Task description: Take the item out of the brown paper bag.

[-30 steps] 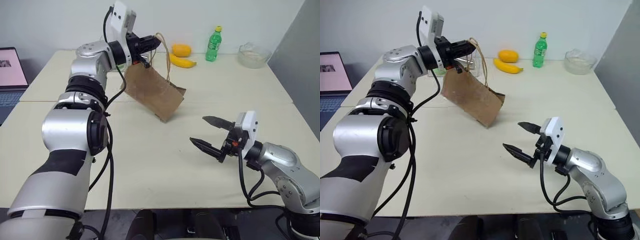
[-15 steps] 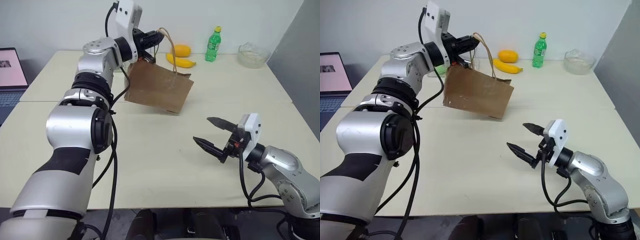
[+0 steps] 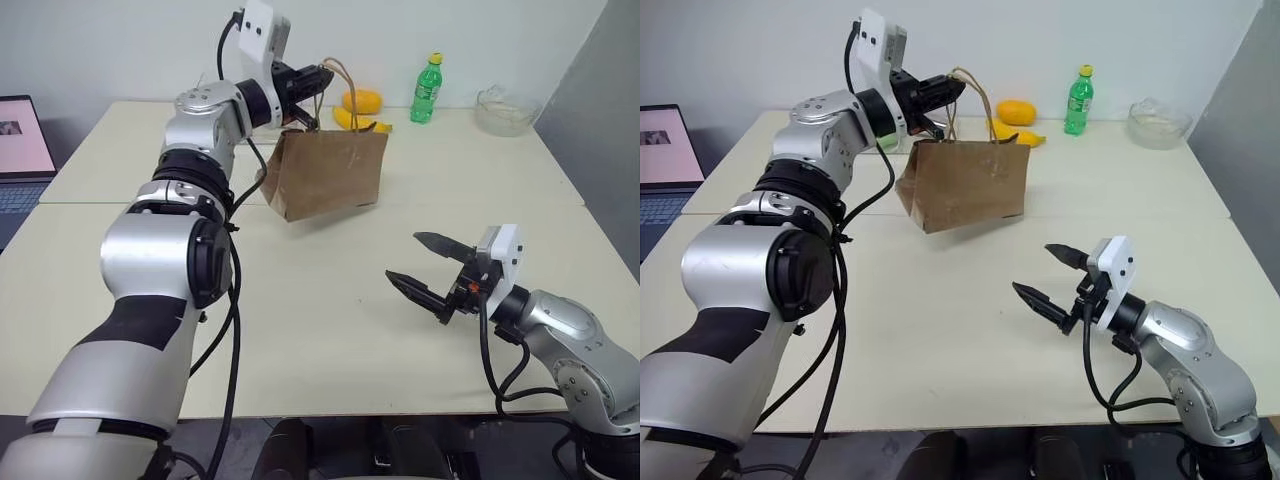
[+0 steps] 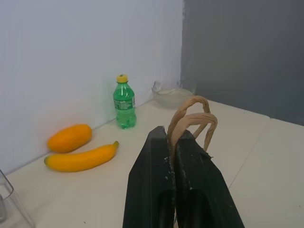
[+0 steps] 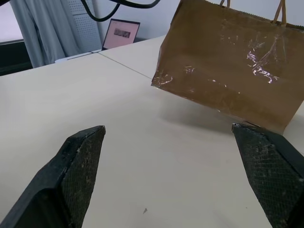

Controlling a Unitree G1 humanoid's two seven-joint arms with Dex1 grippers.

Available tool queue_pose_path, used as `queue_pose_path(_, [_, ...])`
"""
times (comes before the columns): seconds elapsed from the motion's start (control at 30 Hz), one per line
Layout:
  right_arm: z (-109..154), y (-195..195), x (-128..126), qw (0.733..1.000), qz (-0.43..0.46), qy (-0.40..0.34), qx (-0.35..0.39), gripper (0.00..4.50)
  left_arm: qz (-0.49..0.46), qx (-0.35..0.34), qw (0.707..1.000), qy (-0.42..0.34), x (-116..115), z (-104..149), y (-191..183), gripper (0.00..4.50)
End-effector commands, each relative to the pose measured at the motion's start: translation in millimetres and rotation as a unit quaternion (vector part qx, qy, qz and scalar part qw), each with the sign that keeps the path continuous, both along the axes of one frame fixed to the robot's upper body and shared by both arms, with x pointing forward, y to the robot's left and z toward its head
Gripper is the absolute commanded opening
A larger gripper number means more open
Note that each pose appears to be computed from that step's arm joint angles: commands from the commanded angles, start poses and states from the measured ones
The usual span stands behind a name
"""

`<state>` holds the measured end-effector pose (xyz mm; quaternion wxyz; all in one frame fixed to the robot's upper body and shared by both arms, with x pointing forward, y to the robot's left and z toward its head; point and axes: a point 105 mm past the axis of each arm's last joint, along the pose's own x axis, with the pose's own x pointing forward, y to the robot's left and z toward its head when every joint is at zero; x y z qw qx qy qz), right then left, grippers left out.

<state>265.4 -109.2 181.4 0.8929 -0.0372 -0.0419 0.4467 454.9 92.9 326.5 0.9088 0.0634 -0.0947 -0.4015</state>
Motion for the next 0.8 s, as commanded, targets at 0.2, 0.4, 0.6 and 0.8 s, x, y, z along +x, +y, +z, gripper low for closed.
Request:
queue_pose_path(0.2, [14, 8, -8, 1.0, 0.013, -0.026, 0.002, 4.5, -0.012, 0.001, 0.999, -0.04, -5, 19, -9, 0.02])
queue_pose_path(0.4, [15, 10, -9, 1.0, 0.013, -0.025, 0.001, 4.5, -0.005, 0.005, 1.0, -0.024, -2, 7, -7, 0.02])
queue_pose_path(0.6, [15, 10, -10, 1.0, 0.012, -0.024, -0.001, 4.5, -0.004, 0.014, 1.0, -0.011, -1, -6, -1, 0.02])
queue_pose_path(0.8, [15, 11, -7, 1.0, 0.011, -0.025, -0.003, 4.5, 0.013, 0.026, 1.0, -0.005, 1, -10, 14, 0.02])
